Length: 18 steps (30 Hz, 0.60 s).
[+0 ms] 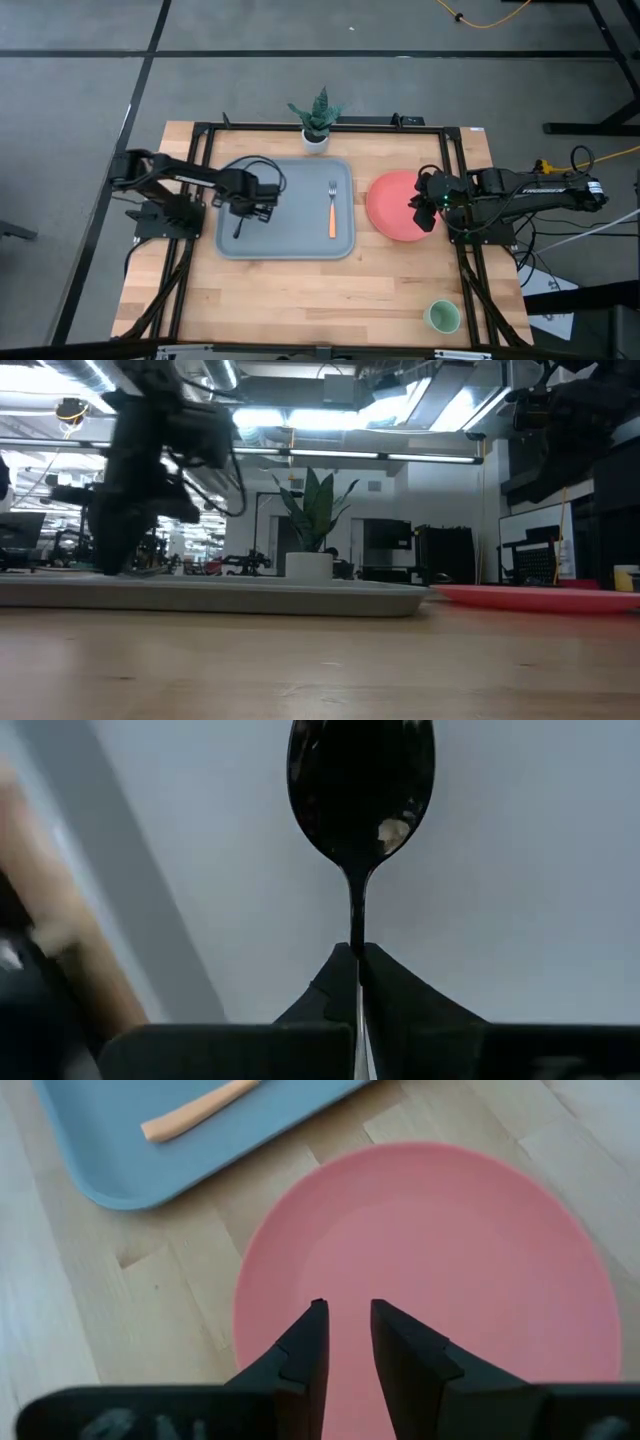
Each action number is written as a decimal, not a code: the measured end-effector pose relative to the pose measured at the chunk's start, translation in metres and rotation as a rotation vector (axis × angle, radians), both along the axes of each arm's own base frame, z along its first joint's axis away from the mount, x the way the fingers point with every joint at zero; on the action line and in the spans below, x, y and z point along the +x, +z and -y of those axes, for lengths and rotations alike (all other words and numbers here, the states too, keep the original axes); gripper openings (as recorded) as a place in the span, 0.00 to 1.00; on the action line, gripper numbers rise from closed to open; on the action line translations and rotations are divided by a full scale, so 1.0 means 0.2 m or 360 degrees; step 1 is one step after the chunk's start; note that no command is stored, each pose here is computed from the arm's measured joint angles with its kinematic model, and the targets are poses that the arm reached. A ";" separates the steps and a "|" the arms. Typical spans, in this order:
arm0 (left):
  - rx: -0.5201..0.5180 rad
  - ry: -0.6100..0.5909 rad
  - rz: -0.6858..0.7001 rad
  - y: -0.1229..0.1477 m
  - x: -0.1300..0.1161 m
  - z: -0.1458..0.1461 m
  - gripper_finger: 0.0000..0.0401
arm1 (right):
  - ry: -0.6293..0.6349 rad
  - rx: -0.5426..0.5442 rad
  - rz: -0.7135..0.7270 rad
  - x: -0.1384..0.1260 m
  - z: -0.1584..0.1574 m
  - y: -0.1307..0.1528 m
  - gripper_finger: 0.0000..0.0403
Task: Pick and place plate/cup/fork/spoon on tray
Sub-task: Put the spoon on the blue tray
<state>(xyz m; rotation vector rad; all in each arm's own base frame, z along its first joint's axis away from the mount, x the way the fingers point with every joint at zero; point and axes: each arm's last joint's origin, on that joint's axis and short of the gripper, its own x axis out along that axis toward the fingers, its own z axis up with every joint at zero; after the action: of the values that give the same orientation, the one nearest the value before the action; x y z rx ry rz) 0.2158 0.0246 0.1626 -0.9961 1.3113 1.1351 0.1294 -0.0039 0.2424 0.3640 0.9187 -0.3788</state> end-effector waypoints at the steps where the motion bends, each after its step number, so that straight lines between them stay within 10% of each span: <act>1: 0.0010 0.0063 0.0025 0.00 -0.02 0.00 0.00 | 0.0000 -0.0001 0.0001 0.00 0.00 0.00 0.21; 18: 0.0115 0.0388 0.0070 -0.05 -0.14 -0.02 0.06 | 0.0101 -0.0069 -0.0017 0.00 0.00 0.00 0.21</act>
<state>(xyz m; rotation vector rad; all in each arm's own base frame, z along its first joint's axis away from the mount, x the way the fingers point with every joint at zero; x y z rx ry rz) 0.1882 0.0287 0.1531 -1.1435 1.1274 1.3273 0.1297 -0.0039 0.2423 0.2930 0.9289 -0.3422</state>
